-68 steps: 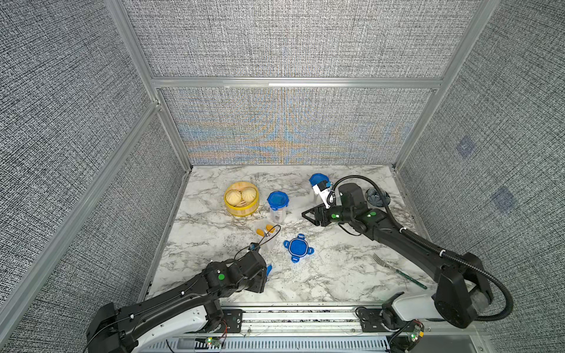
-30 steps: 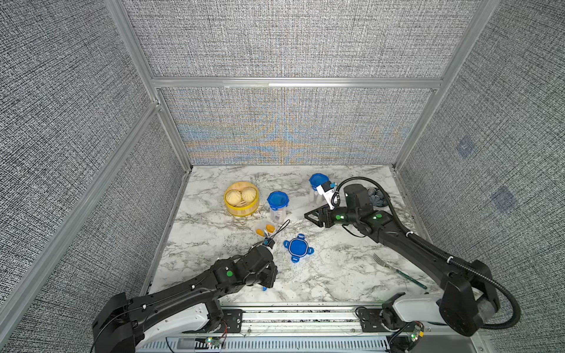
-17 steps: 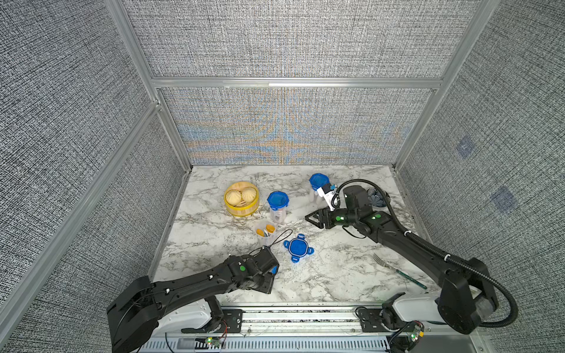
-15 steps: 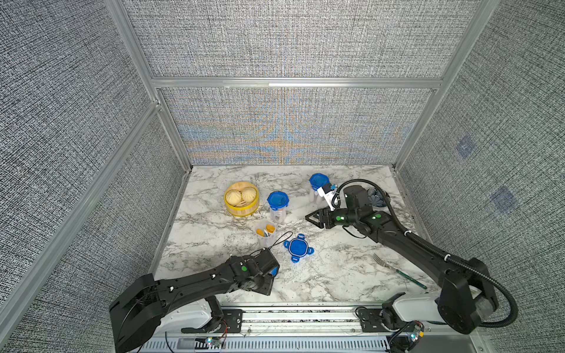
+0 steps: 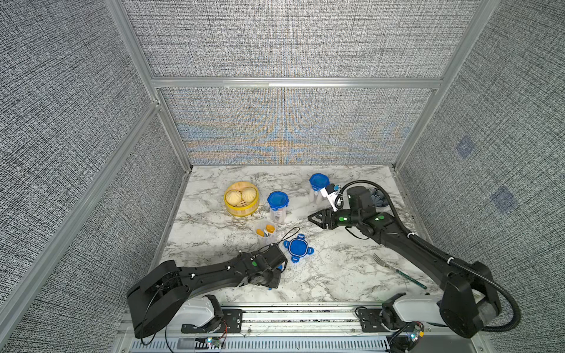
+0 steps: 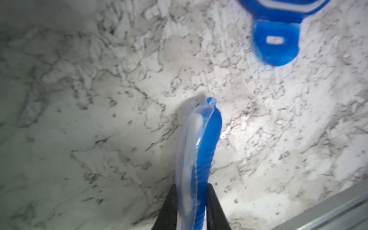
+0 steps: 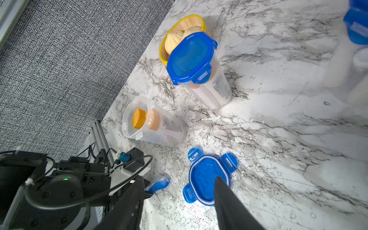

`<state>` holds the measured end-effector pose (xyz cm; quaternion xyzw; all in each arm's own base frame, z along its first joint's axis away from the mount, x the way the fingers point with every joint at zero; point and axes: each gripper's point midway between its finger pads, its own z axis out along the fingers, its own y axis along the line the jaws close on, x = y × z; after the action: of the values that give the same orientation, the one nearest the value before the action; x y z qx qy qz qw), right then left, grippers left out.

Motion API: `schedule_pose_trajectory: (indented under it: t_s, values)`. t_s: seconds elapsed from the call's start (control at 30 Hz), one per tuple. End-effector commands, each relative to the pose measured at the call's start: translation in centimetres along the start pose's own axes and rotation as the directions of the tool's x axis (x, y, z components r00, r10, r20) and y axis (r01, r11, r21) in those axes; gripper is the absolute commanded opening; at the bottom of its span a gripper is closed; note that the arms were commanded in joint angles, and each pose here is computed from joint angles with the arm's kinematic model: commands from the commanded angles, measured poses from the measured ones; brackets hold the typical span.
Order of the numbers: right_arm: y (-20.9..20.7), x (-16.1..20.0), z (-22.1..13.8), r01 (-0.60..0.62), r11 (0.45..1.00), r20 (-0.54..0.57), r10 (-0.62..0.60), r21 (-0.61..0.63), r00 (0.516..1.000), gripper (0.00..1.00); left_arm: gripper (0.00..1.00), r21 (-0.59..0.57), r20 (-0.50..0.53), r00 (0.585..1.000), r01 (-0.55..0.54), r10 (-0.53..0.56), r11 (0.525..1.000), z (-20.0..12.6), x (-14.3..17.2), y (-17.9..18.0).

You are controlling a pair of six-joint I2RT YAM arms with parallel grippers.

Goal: Pack away toiletry kits
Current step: Pick up the toiletry item from the center of the board, then place the toiletry item into the container.

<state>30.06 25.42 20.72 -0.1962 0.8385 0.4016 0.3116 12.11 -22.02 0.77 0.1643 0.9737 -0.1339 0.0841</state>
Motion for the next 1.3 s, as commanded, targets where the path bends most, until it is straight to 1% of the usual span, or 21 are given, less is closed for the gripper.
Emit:
schedule_pose_trajectory:
  t_s: [0.0,0.1,0.2,0.23,0.3,0.5,0.6,0.7,0.77,0.9,0.97,1.1,1.13,1.27]
  values:
    - [0.3,-0.2,-0.2,0.002,1.000,0.010,-0.002,-0.015,1.000,0.58,0.12,-0.040,-0.114,0.993,-0.010,0.006,0.999,0.1,2.6,1.3]
    - [0.2,-0.2,-0.2,-0.002,1.000,0.010,0.002,-0.015,1.000,0.58,0.11,-0.003,-0.055,0.998,-0.040,0.040,0.999,-1.2,1.1,0.1]
    - [0.3,-0.3,-0.2,-0.003,1.000,0.017,0.003,-0.017,1.000,0.58,0.09,0.058,0.070,0.994,-0.092,0.088,0.994,-3.9,-1.6,-1.8]
    - [0.4,-0.4,-0.3,-0.003,1.000,0.020,0.003,-0.018,1.000,0.58,0.08,0.063,0.117,0.989,-0.100,0.092,0.993,-4.9,-2.5,-2.1]
    - [0.5,-0.5,-0.4,-0.004,1.000,0.022,0.004,-0.018,1.000,0.58,0.08,0.048,0.177,0.981,-0.087,0.078,0.995,-6.0,-3.5,-1.8]
    - [0.3,-0.5,-0.5,-0.010,1.000,0.021,0.010,-0.011,1.000,0.58,0.07,0.018,0.227,0.971,-0.077,0.071,0.997,-6.8,-4.3,-1.4]
    - [0.6,-0.4,-0.4,-0.014,0.999,0.018,0.014,-0.032,1.000,0.58,0.07,0.020,0.309,0.948,-0.091,0.080,0.996,-8.2,-6.4,-2.2]
    - [2.2,-0.5,-0.5,0.006,0.993,0.013,-0.004,-0.118,1.000,0.58,0.07,0.029,0.429,0.894,-0.162,0.134,0.986,-10.6,-9.3,-4.0]
    - [3.6,-0.5,-0.8,0.023,0.981,0.010,-0.022,-0.195,1.000,0.58,0.07,0.015,0.502,0.846,-0.217,0.180,0.976,-12.7,-11.1,-5.1]
    - [5.2,-1.0,-1.4,0.036,0.968,0.015,-0.033,-0.247,0.999,0.58,0.06,-0.073,0.623,0.744,-0.251,0.241,0.965,-16.8,-14.2,-5.3]
    - [5.9,-1.4,-1.6,0.051,0.964,0.027,-0.045,-0.261,0.999,0.59,0.06,-0.095,0.668,0.699,-0.259,0.254,0.961,-18.3,-15.4,-5.1]
    - [7.1,-2.4,-1.5,0.078,0.951,0.045,-0.067,-0.299,0.997,0.59,0.06,-0.099,0.738,0.636,-0.230,0.226,0.968,-20.0,-17.2,-3.5]
    - [7.8,-3.2,-1.7,0.098,0.946,0.063,-0.083,-0.308,0.995,0.59,0.05,-0.103,0.751,0.622,-0.223,0.223,0.969,-20.3,-17.5,-3.0]
    - [8.0,-4.0,-1.1,0.102,0.947,0.053,-0.090,-0.305,0.995,0.59,0.05,-0.132,0.773,0.593,-0.199,0.227,0.971,-20.7,-17.9,-1.3]
